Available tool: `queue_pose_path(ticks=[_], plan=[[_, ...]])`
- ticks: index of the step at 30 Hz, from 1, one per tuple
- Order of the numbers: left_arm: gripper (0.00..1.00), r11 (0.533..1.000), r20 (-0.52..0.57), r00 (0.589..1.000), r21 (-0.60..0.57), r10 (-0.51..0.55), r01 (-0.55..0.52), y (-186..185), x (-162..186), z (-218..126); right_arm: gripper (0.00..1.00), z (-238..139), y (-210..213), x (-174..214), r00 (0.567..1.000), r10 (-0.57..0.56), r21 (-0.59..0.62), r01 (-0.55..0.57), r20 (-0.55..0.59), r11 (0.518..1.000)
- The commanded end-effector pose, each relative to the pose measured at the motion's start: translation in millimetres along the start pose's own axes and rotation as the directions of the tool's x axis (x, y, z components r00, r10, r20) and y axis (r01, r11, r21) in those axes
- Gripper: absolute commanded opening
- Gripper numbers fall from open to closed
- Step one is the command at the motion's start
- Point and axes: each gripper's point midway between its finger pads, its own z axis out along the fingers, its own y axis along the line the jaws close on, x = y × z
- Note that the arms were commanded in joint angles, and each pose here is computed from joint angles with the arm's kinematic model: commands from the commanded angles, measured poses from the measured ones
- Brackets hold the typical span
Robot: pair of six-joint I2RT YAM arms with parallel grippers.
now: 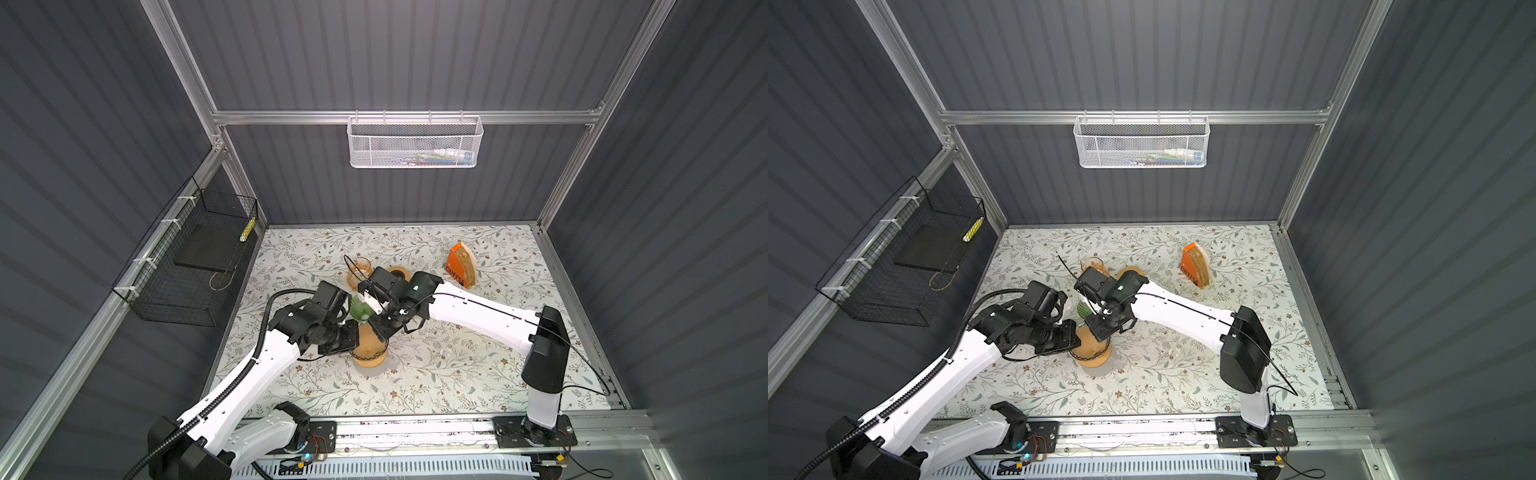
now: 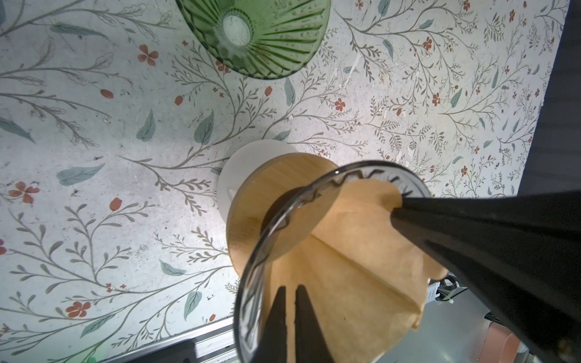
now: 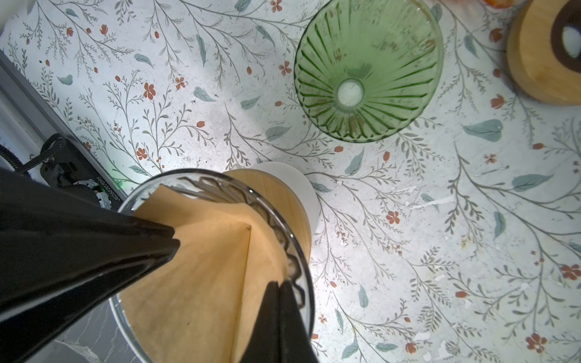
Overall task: Place the coffee filter in the dripper
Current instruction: 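Press the filter down into the clear dripper with both grippers, then hold the filter seated in the clear dripper with both grippers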
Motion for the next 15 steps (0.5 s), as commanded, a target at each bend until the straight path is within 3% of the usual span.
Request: queue_pose_path(ticks=[1,15], plan=[[0.10,1.000,-0.004,1.000,-0.008,0.010,-0.010,0.9,1.3,2.1,0.04,10.2,-3.2,8.4,0.999,-0.003,0.023,0.004,-0.034,1.000],[0.10,1.000,0.001,1.000,-0.011,0.013,-0.013,0.9,0.0,1.3,0.04,8.9,-3.5,7.8,1.000,-0.003,0.029,0.004,-0.029,1.000]])
